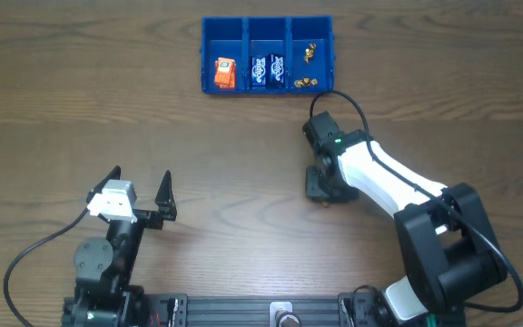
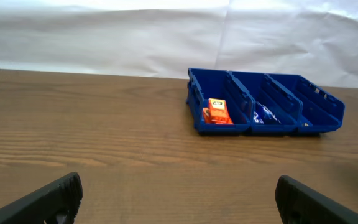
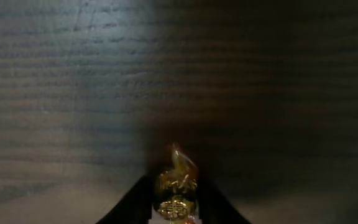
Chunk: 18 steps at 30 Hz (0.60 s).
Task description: Sort Candies Into Trays
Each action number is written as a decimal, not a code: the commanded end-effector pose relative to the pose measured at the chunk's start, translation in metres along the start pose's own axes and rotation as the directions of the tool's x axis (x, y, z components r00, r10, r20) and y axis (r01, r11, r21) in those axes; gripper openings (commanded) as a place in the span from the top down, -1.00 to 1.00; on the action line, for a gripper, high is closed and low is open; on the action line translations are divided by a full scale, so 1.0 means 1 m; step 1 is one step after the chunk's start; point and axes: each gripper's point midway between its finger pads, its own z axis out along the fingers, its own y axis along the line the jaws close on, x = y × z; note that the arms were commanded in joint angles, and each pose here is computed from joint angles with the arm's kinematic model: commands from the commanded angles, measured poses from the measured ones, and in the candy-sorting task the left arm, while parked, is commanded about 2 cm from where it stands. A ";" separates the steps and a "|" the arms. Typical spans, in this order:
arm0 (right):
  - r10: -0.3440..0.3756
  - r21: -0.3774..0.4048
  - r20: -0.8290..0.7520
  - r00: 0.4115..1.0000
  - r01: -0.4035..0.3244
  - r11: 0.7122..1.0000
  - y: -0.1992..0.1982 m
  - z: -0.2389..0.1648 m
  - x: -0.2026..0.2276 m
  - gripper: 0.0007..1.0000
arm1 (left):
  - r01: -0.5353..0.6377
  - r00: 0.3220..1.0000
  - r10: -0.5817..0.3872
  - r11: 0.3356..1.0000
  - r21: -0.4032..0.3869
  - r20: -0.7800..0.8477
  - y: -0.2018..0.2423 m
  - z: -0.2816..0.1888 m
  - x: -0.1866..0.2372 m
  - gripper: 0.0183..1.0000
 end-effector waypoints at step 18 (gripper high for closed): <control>-0.029 -0.024 0.327 0.945 0.038 0.999 0.012 -0.154 -0.065 0.62 | 0.000 0.999 0.000 1.000 0.006 -0.049 0.000 0.001 0.017 -1.00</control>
